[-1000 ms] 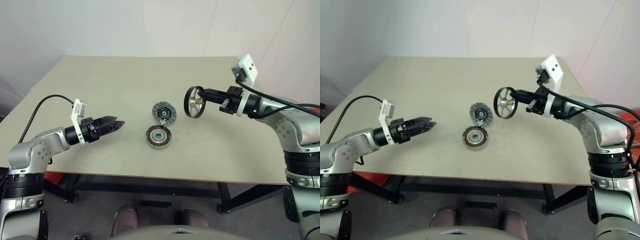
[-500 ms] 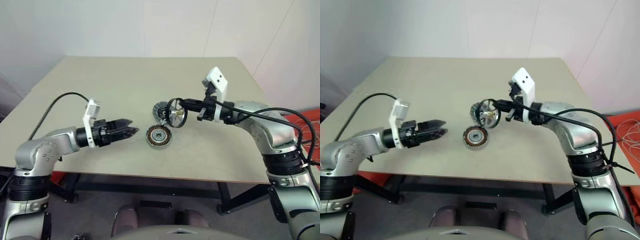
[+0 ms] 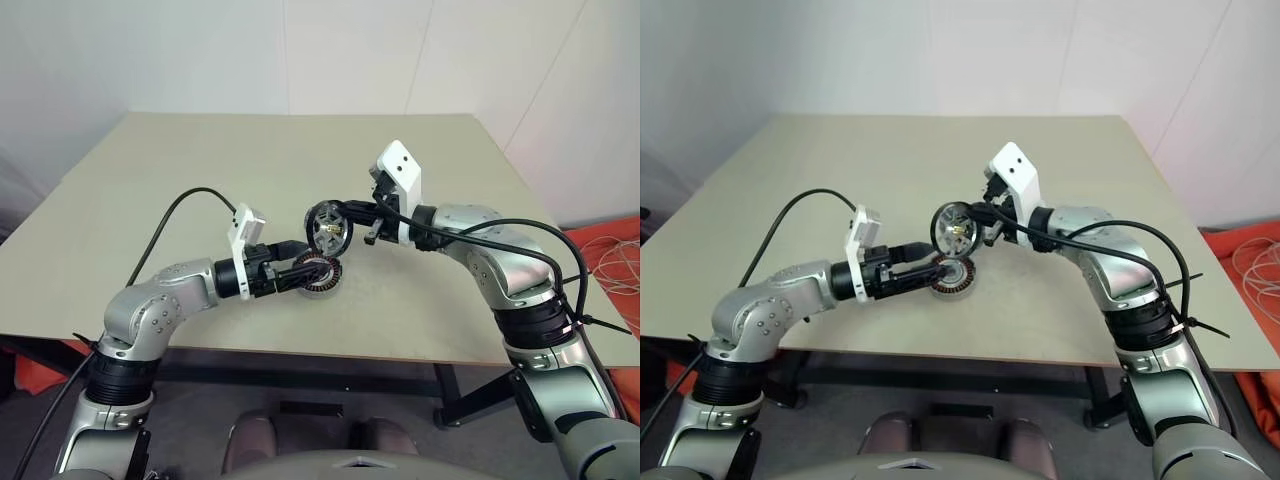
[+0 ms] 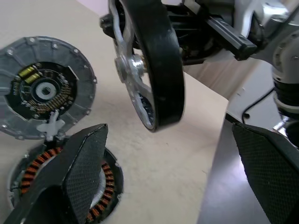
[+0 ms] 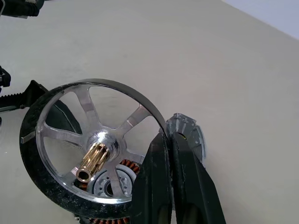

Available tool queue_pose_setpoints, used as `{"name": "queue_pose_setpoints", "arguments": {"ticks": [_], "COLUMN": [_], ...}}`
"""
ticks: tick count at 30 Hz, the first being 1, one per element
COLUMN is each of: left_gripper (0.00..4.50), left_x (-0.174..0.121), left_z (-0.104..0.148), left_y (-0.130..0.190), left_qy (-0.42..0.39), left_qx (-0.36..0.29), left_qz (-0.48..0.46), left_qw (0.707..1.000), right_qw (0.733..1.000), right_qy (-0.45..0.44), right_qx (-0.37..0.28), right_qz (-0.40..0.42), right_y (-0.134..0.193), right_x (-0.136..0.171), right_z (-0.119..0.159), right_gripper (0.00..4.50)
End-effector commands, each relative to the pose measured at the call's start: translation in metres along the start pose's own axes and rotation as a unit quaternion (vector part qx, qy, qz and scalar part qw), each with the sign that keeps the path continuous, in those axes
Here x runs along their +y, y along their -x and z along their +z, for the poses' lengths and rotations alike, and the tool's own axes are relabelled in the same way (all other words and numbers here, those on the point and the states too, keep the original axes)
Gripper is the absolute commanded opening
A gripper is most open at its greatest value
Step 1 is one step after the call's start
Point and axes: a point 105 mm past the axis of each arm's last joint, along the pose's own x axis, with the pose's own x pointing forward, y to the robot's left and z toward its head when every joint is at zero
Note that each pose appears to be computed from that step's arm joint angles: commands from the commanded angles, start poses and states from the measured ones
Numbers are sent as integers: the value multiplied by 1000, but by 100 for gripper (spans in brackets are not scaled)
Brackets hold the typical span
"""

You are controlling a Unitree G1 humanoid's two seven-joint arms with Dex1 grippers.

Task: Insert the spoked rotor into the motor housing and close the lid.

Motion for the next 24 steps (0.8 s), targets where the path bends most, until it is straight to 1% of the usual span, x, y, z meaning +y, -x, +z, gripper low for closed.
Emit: {"name": "queue_pose_setpoints", "arguments": {"ticks": [1, 4, 7, 10, 12, 14, 17, 20, 24], "left_gripper": [450, 450, 450, 450, 450, 450, 450, 450, 450], "left_x": [-2, 1, -1, -2, -1, -2, -2, 8, 3], "left_z": [17, 21, 32, 27, 23, 28, 26, 19, 18], "left_y": [-2, -1, 4, 16, 25, 33, 35, 27, 18], "left_qy": [-28, -17, 73, 164, 205, 229, 226, 188, 142], "left_qx": [-27, -41, -86, -95, -97, -120, -110, -87, -66], "left_qz": [9, 18, 1, -26, -31, -41, -32, 15, 11], "left_qw": [999, 999, 994, 981, 974, 965, 967, 978, 988], "right_qw": [999, 999, 999, 999, 999, 999, 999, 999, 999], "right_qy": [30, 30, 28, 28, 27, 28, 28, 27, 27], "right_qx": [-24, -23, -21, -20, -20, -19, -19, -21, -22], "right_qz": [-2, -3, -6, -8, -9, -10, -11, -6, 0], "right_y": [0, 0, 1, 2, 2, 3, 3, 2, 2], "right_x": [1, 0, -2, -3, -3, -4, -5, -4, -1], "right_z": [17, 16, 14, 13, 13, 11, 12, 13, 13], "right_gripper": [4, 4, 4, 4, 4, 4, 4, 4, 4]}}
